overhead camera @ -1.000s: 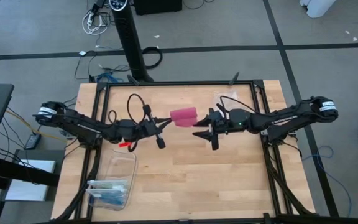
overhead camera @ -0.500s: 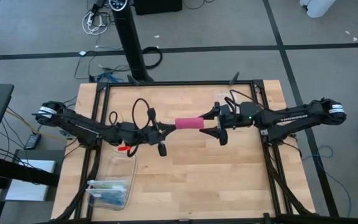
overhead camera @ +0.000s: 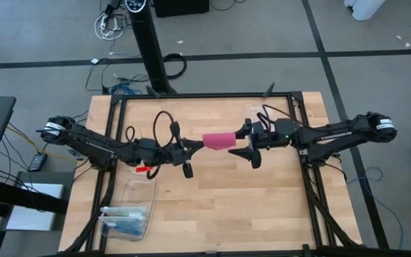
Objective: Roll bandage
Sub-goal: Roll the pink bandage
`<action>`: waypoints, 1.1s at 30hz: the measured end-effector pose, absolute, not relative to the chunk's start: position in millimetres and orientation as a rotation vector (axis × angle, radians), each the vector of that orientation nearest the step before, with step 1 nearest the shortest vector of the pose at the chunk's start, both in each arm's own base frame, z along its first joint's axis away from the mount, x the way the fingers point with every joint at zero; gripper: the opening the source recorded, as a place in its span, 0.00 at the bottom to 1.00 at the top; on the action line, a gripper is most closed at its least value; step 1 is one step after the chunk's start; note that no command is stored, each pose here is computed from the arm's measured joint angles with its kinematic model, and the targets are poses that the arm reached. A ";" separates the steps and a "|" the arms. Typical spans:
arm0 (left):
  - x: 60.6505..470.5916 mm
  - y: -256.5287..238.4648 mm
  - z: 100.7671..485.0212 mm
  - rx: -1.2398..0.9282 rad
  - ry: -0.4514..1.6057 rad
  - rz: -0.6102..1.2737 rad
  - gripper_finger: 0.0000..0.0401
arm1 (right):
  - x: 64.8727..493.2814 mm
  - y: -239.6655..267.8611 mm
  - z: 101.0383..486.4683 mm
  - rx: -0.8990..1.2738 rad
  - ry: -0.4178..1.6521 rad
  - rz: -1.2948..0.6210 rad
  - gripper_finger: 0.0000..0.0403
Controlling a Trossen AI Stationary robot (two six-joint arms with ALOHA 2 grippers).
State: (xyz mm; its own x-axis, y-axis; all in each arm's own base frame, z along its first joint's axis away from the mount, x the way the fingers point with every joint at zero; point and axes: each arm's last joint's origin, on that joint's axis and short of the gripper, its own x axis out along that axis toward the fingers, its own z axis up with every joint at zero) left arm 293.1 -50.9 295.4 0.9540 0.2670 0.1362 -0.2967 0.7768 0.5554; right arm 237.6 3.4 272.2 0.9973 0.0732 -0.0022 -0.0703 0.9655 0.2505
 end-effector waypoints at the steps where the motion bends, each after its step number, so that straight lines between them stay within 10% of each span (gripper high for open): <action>1: 293.2 -50.5 295.4 0.609 -0.050 0.306 0.00 | 239.3 4.3 271.9 0.251 0.003 0.079 0.73; 13: 293.9 -45.7 296.2 0.609 -0.053 0.326 0.00 | 258.2 5.8 257.7 0.302 -0.009 0.093 0.51; 22: 295.0 -34.4 295.2 0.616 -0.017 0.395 0.00 | 256.3 13.7 263.4 0.260 -0.061 0.046 0.03; 33: 297.1 -16.5 289.5 0.630 0.059 0.445 0.00 | 254.6 26.5 267.6 0.340 -0.090 0.107 0.02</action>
